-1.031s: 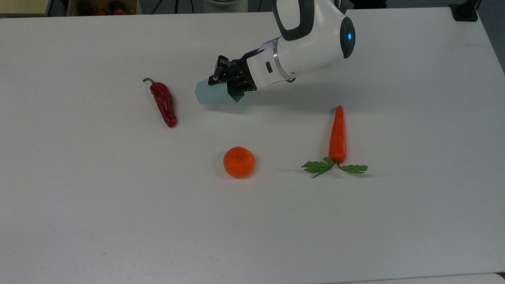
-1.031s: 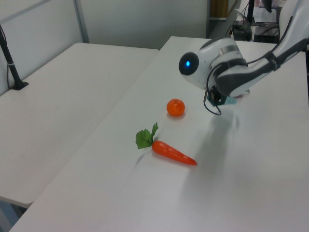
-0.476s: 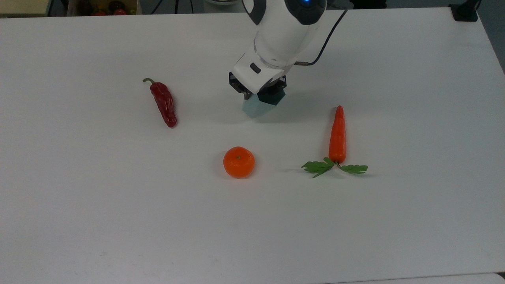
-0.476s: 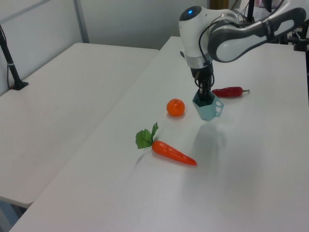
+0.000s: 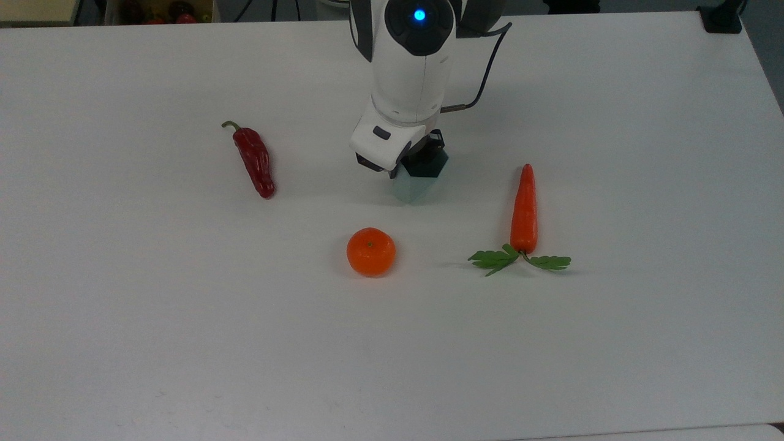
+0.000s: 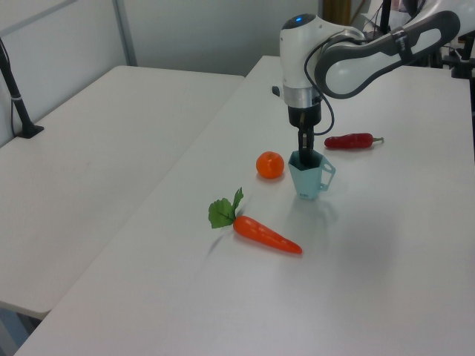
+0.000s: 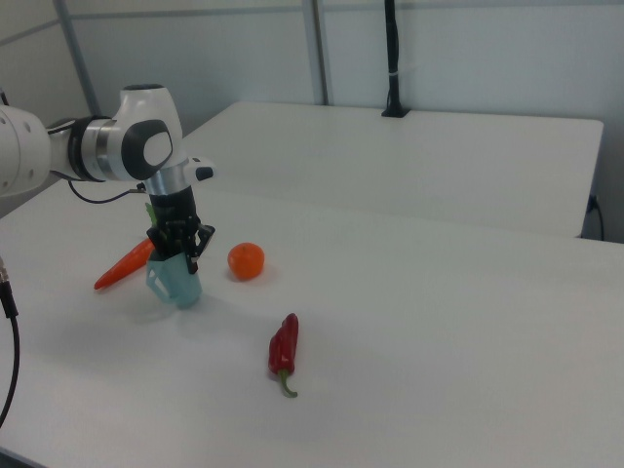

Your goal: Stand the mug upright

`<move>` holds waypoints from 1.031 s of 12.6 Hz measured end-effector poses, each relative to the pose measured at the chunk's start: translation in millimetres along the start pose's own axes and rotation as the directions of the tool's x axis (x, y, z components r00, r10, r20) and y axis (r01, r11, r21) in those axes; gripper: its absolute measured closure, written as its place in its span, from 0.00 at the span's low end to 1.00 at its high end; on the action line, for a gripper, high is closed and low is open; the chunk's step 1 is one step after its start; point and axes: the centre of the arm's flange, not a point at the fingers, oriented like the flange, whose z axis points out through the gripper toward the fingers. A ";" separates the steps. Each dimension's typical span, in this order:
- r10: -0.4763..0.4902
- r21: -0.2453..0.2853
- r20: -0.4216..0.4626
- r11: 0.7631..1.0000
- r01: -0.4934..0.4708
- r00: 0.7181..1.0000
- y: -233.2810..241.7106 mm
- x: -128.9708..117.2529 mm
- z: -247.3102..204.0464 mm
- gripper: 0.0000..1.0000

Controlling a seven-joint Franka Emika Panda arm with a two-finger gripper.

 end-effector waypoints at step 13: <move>0.173 -0.009 -0.094 0.985 -0.174 0.980 96.0 -83.1 -163.3 0.00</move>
